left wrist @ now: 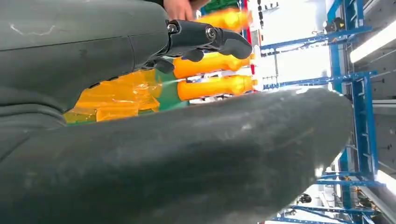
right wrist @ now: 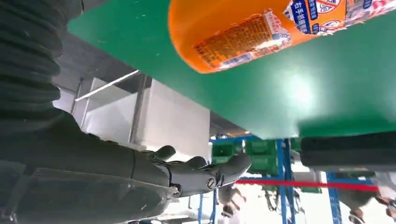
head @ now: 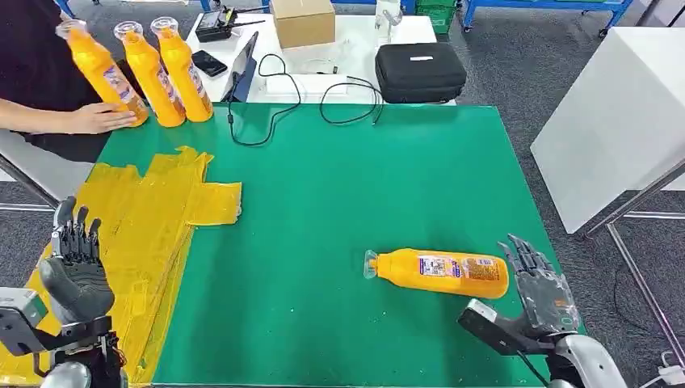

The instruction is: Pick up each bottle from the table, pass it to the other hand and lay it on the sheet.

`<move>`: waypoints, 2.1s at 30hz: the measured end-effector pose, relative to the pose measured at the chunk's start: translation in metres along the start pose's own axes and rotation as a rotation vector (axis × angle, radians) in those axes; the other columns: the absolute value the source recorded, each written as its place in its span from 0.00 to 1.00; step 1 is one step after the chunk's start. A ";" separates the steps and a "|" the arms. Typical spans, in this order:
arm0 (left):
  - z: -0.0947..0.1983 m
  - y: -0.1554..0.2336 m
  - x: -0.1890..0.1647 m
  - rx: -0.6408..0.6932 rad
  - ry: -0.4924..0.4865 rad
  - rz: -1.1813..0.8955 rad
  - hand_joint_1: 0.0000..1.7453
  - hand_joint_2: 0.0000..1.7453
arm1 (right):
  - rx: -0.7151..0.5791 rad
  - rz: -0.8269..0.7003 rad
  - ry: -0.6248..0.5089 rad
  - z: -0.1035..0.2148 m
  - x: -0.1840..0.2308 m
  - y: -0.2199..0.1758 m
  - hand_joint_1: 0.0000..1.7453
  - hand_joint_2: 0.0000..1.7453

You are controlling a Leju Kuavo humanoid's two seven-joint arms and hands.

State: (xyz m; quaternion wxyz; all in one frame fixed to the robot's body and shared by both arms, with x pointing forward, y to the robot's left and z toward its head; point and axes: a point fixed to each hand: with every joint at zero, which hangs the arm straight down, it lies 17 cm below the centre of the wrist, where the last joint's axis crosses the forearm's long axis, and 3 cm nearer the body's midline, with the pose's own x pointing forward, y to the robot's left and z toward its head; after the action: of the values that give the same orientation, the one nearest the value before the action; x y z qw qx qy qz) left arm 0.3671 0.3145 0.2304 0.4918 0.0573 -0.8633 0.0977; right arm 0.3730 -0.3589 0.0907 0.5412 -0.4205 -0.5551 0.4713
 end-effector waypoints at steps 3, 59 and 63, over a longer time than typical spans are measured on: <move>-0.001 -0.003 -0.001 -0.004 0.002 0.006 0.00 0.00 | 0.016 -0.008 0.008 -0.007 0.000 0.008 0.00 1.00; -0.009 -0.004 -0.007 0.001 0.010 0.064 0.00 0.00 | 0.383 0.115 0.076 -0.070 -0.030 0.104 0.80 1.00; -0.009 -0.004 -0.008 0.001 0.012 0.063 0.00 0.00 | 0.395 0.126 0.083 -0.072 -0.037 0.105 0.80 1.00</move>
State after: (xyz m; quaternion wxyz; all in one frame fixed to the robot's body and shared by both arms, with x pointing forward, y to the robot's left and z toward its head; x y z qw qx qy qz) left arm 0.3793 0.3129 0.2284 0.4939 0.0299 -0.8615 0.1139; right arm 0.4429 -0.3686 -0.0219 0.6051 -0.3591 -0.4017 0.5862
